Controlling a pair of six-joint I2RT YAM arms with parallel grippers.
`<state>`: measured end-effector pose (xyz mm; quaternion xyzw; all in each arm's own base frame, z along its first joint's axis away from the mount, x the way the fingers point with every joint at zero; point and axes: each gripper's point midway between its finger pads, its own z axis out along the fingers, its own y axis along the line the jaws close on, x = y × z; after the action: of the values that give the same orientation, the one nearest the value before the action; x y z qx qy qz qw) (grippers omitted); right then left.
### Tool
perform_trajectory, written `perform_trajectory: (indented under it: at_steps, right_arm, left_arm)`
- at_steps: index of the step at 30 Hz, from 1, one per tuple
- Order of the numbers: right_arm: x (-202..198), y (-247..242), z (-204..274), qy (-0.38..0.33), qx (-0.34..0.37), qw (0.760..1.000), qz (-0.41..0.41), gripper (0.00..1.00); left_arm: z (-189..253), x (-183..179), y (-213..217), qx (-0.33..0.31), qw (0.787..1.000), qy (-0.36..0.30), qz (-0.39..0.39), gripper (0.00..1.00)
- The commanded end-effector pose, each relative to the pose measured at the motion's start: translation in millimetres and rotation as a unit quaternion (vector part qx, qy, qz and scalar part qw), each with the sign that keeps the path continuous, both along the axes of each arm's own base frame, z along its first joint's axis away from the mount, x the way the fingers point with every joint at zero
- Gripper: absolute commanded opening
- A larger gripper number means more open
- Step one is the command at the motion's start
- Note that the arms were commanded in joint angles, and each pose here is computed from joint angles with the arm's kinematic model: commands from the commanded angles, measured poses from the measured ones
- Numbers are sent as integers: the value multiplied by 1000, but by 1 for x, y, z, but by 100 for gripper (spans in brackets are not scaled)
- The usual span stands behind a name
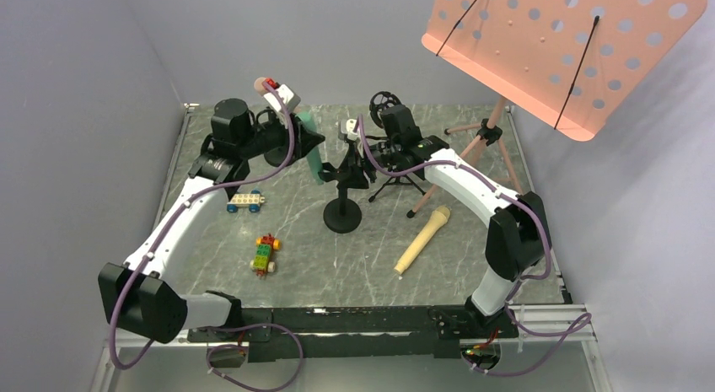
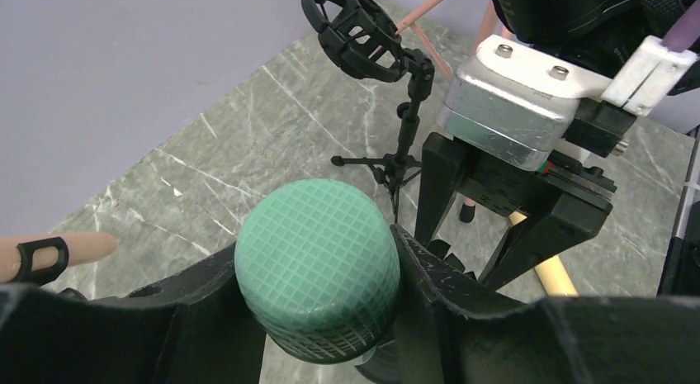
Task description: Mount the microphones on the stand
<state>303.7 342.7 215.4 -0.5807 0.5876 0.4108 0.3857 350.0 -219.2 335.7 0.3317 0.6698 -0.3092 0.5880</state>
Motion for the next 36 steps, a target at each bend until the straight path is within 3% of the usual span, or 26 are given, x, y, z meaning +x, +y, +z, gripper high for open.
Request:
perform_trajectory:
  at_steps: [1, 10, 26, 32, 36]
  right_arm:
    - [8, 1, 7, -19, 10, 1000, -3, 16]
    - [6, 2, 2, -7, 10, 1000, 1, 19]
    - [7, -3, 2, -10, 12, 1000, -18, 71]
    - [9, -4, 3, -9, 11, 999, -30, 72]
    - [4, -2, 10, -3, 24, 999, -31, 82]
  left_arm:
    - [11, -19, -23, -45, 996, 25, -70, 0]
    - [2, -22, -26, -55, 995, 19, -83, 0]
    - [-5, -32, -20, -71, 995, 5, -69, 0]
    - [-6, -32, -17, -60, 996, 1, -60, 0]
    - [-5, -27, -3, -33, 999, -12, -16, 0]
